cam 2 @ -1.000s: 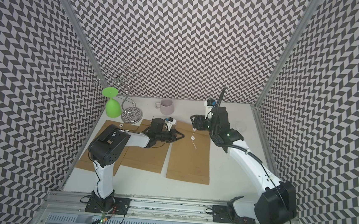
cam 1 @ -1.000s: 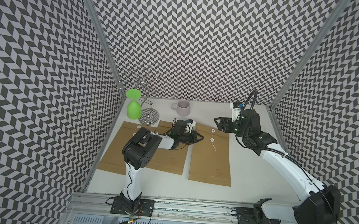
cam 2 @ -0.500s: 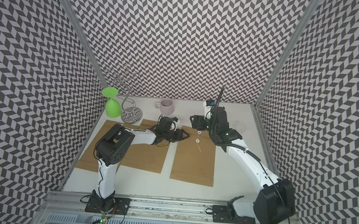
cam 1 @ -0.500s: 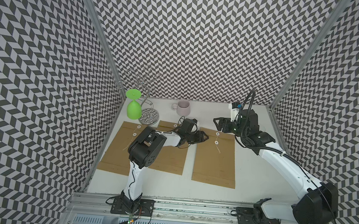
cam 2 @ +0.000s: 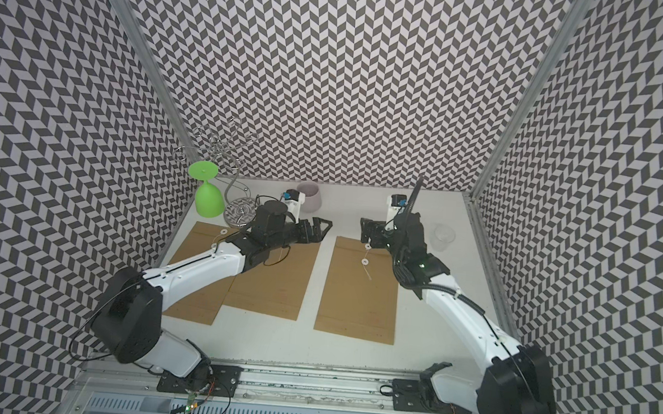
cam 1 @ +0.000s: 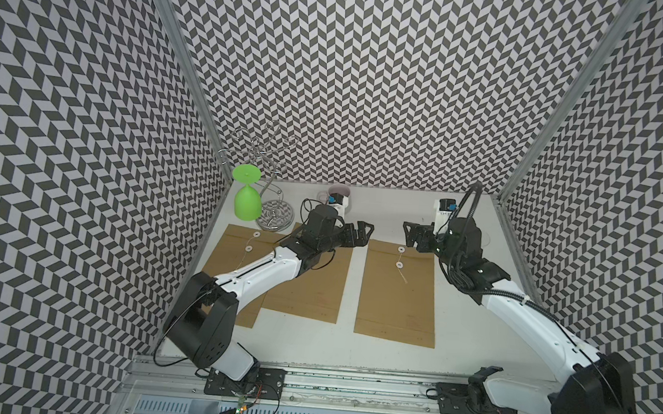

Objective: Close the mouth of the file bag
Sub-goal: Place the file bag at the center of the board, then reset both arms

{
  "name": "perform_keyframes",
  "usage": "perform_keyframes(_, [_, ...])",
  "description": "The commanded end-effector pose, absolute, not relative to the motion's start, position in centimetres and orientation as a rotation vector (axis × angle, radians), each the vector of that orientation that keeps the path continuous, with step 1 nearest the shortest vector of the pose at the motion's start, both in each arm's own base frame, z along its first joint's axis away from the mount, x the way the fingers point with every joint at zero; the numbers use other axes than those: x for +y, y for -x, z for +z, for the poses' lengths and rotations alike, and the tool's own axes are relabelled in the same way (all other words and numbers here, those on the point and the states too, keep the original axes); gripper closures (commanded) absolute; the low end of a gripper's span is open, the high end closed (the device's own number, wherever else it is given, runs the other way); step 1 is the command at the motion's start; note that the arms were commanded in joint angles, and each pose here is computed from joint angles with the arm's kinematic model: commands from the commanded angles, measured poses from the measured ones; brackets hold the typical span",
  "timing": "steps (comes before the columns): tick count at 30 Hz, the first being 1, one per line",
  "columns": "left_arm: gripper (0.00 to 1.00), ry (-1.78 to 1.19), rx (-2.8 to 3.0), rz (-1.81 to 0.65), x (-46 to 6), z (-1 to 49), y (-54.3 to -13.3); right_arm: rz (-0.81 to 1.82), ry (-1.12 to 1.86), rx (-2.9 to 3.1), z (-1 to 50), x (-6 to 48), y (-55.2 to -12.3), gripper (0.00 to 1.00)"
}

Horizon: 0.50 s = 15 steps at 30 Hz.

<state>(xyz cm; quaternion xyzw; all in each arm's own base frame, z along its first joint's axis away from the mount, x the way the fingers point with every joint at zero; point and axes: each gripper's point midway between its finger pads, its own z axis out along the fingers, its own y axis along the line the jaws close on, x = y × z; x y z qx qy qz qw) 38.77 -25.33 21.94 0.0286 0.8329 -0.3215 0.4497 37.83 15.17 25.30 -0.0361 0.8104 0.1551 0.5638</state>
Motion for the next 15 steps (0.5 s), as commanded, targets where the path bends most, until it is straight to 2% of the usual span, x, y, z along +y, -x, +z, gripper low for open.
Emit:
perform_keyframes(1, [0.00, -0.022, 1.849, -0.437, -18.4, 24.7, -39.2, 0.079, -0.016, 1.561, 29.8, 9.8, -37.7, 0.00])
perform_keyframes(4, [0.00, -0.095, 1.567, -0.235, -15.1, 26.8, -37.2, -0.171, -0.087, 1.541, 27.0, 4.8, -37.3, 0.00])
perform_keyframes(8, [0.00, 0.081, 1.604, -0.005, -9.8, 24.8, -39.7, -0.284, -0.197, 1.665, 21.4, 0.0, -37.8, 0.00])
perform_keyframes(11, [0.00, 0.212, 1.605, 0.206, -5.0, 22.4, -38.0, -0.302, -0.232, 1.626, 19.1, -1.2, -37.2, 0.00])
perform_keyframes(15, [0.00, 0.313, 1.574, 0.330, 0.4, 20.2, -34.3, -0.259, -0.184, 1.616, 17.3, -0.4, -37.8, 0.00])
